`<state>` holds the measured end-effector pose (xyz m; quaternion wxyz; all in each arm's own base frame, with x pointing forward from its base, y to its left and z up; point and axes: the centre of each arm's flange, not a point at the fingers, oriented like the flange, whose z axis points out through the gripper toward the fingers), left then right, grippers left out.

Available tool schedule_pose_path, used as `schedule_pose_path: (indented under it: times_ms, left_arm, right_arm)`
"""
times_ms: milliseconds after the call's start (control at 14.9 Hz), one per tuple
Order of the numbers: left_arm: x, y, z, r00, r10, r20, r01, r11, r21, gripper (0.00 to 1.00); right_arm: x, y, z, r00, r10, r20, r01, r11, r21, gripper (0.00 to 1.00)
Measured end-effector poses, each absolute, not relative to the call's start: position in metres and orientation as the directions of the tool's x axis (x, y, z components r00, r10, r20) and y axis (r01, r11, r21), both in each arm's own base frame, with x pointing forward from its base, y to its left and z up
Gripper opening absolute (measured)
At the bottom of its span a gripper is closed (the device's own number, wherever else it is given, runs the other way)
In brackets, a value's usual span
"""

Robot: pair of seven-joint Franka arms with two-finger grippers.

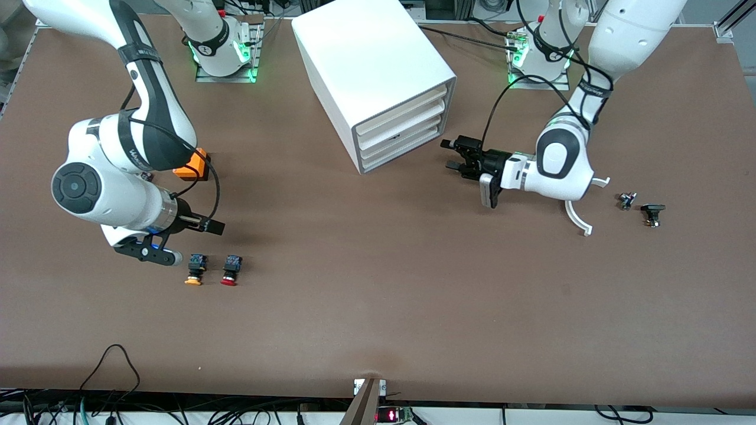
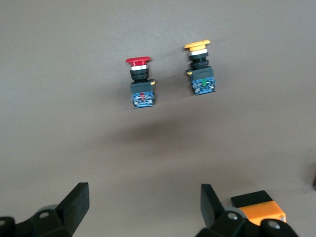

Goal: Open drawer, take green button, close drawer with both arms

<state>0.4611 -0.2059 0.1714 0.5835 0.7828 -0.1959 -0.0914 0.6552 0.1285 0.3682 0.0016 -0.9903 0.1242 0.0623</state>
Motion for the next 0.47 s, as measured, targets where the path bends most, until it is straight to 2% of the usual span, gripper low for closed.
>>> schedule_pose_path:
  times_ms: [134, 202, 403, 471]
  left_arm:
    - [0.447, -0.214, 0.159, 0.904, -0.421, 0.08, -0.187, -0.22, 0.958, 0.89]
    - [0.439, -0.22, 0.154, 0.896, -0.436, 0.084, -0.189, -0.205, 0.96, 0.83]
    - [0.418, -0.237, 0.134, 0.884, -0.454, 0.108, -0.195, -0.148, 0.97, 0.51]
    - [0.412, -0.24, 0.128, 0.888, -0.447, 0.106, -0.185, -0.136, 0.973, 0.48]
  right_arm:
    - [0.656, 0.139, 0.364, 0.958, -0.257, -0.127, -0.257, -0.966, 0.016, 1.0]
    - [0.658, 0.145, 0.363, 0.955, -0.269, -0.124, -0.269, -0.963, 0.016, 1.0]
    - [0.659, 0.165, 0.363, 0.937, -0.329, -0.117, -0.329, -0.944, 0.022, 1.0]
    - [0.657, 0.172, 0.363, 0.931, -0.346, -0.117, -0.345, -0.938, 0.025, 1.0]
